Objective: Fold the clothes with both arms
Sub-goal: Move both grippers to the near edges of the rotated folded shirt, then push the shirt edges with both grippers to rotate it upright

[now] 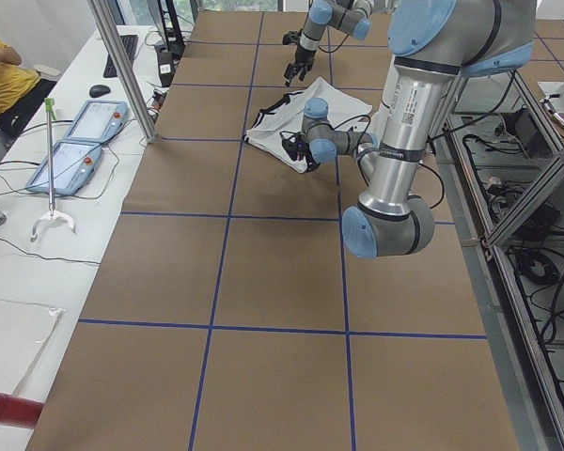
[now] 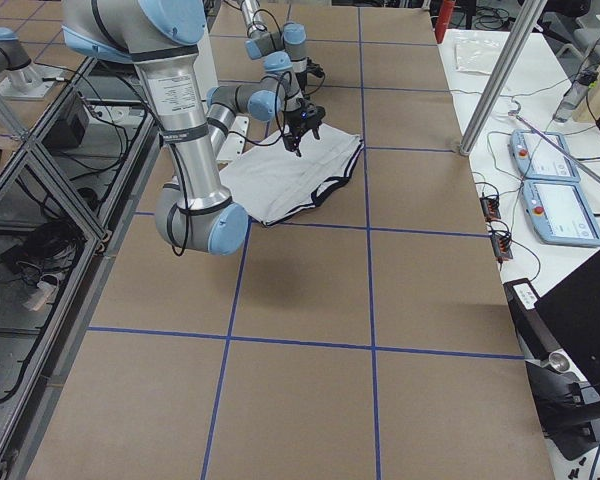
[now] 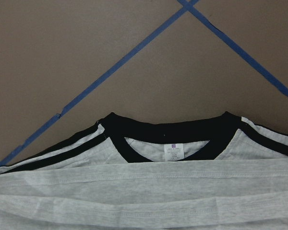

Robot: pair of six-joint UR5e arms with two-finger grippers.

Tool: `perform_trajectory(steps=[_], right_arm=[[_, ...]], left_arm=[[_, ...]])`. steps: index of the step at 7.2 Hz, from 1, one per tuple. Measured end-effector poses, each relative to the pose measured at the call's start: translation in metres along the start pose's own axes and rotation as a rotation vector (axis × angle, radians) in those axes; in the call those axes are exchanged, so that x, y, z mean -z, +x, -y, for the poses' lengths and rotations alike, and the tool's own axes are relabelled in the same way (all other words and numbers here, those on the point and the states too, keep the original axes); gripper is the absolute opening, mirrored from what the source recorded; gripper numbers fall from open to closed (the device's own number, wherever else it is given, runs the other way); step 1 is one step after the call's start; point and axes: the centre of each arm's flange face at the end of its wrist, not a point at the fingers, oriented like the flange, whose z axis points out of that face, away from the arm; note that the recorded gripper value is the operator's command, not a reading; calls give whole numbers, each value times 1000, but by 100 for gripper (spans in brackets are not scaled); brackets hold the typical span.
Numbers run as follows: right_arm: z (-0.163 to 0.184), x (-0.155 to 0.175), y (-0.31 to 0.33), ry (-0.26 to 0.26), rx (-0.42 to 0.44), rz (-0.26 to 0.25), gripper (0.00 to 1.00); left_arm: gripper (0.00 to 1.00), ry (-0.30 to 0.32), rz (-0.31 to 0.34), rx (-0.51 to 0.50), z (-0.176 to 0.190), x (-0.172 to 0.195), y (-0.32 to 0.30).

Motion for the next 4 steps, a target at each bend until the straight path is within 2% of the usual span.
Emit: perform_trajectory(steps=[2,4], right_arm=[[4,-1,-1,7,13,0,100],[6,-1,-2,10,16,1,100]], left_arm=[[47,8,1,-3,0,-3,1],[27,31,1,-5,4,-7,0]])
